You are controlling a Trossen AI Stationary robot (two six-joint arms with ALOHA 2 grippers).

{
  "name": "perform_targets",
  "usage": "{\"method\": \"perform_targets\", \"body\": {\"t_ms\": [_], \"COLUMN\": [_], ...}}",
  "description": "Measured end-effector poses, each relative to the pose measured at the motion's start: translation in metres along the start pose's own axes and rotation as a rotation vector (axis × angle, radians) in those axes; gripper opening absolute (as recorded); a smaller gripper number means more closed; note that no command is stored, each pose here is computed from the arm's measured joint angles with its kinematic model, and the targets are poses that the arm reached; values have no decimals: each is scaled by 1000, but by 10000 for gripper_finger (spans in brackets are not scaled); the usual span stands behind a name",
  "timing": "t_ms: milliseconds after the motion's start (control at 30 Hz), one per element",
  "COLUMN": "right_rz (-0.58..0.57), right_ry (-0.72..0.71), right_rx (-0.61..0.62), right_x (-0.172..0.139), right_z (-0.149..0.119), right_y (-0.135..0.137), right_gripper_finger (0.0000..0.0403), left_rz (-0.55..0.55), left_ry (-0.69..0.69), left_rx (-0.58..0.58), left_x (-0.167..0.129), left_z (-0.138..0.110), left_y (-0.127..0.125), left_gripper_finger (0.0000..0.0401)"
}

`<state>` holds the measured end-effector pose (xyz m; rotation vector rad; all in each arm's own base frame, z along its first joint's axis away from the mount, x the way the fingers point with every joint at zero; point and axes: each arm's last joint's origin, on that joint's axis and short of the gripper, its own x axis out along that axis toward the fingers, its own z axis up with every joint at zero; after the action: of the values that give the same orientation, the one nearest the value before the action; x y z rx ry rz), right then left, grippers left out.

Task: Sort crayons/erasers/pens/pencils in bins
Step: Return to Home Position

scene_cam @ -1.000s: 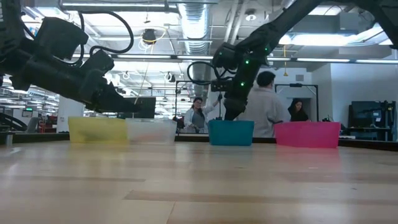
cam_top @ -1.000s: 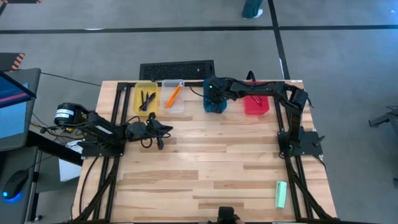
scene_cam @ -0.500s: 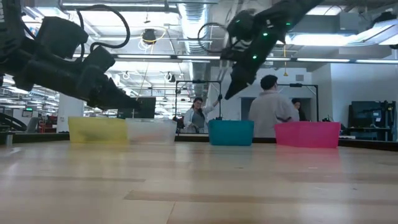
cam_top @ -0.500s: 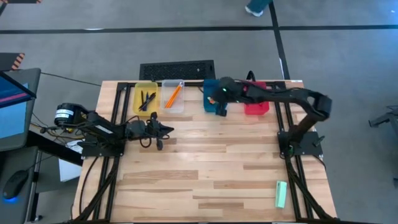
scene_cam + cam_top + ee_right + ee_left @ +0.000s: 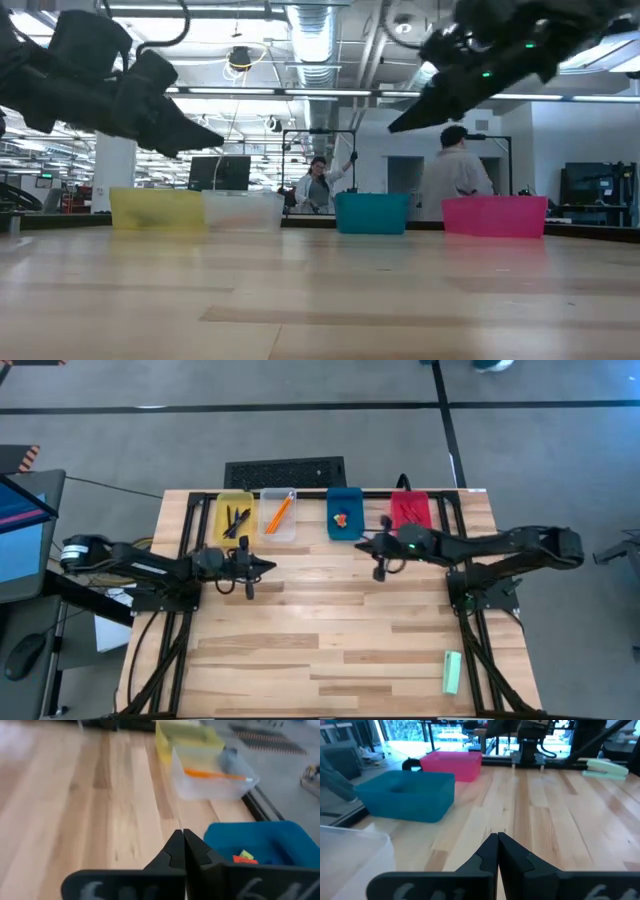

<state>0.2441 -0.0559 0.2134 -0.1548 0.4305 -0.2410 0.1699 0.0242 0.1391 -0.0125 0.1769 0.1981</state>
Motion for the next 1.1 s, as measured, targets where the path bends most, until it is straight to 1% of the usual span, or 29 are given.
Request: {"method": "perform_targets", "body": {"t_ms": [133,333,467,700,933,1033,1100], "right_rz": [17,31,34,8,-48,-58,-58], "right_ry": [-114,-239,-301,-405,-451,-477,-475], "right_rx": [26,69,100,125,141,145,148], "right_x": [-25,-59,-78,-103,-119,-123,-124], "right_z": [-10,-30,-45,-63,-80,-89,-95], "right_y": [9,17,19,17,16,16,17], "right_gripper_finger": [3,2,2,1,1,1,1], "left_rz": [-2,-2,-2,-17,25,27,47], "left_ry": [-13,-77,-96,-125,-163,-199,-215], "left_rx": [-2,20,16,14,8,5,4], "left_x": [-8,-22,-32,-49,-68,-77,-82], "left_z": [7,19,23,27,28,29,28], "left_y": [0,1,2,3,5,6,7], "left_gripper_finger": [0,0,0,0,0,0,0]}}
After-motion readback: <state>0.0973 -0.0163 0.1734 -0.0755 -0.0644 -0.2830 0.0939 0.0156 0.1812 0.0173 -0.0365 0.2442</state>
